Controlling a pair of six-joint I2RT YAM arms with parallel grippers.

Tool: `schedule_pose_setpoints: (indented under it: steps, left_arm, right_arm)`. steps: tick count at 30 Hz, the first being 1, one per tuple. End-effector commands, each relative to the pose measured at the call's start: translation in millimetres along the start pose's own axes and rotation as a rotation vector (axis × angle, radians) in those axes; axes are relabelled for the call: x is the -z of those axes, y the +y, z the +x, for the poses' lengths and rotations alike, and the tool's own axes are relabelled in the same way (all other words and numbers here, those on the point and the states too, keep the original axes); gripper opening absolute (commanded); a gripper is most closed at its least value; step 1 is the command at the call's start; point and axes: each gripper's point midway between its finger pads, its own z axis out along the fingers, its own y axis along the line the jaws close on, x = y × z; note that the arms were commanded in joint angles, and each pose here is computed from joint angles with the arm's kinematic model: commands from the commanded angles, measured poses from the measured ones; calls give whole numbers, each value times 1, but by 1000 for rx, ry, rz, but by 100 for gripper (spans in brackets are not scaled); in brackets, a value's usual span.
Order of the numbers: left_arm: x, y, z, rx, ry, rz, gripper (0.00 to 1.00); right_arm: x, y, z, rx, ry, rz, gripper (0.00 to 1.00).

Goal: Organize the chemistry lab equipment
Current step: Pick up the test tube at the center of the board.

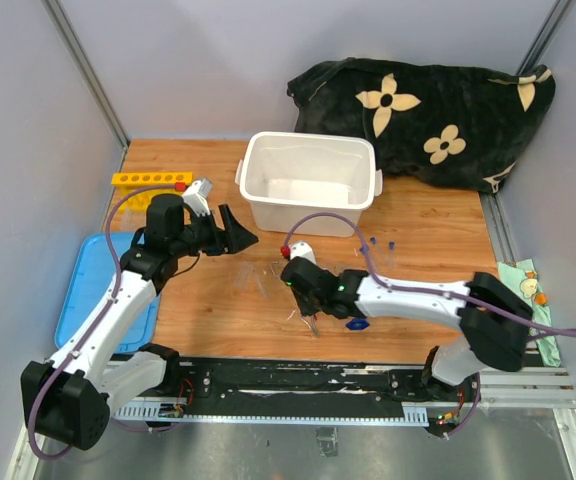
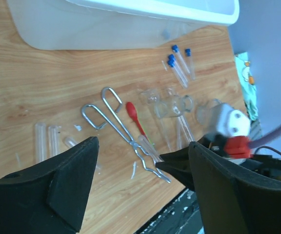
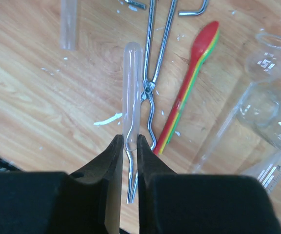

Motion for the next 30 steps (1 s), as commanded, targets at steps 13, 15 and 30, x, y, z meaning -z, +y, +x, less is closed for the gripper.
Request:
schedule_pose_setpoints:
  steps: [13,15,30]
  left_arm:
    - [-1,-43,20,152,45,315,48]
    - [-1,-41,20,142,47,296,45]
    - [-7,-31,32,144,108,269,49]
  right_arm:
    - [71,33,-63,48,-405,-100,1]
    - [72,38,-69,50,-417,-109,1]
    - [83,53,-100,101,-462,-110,1]
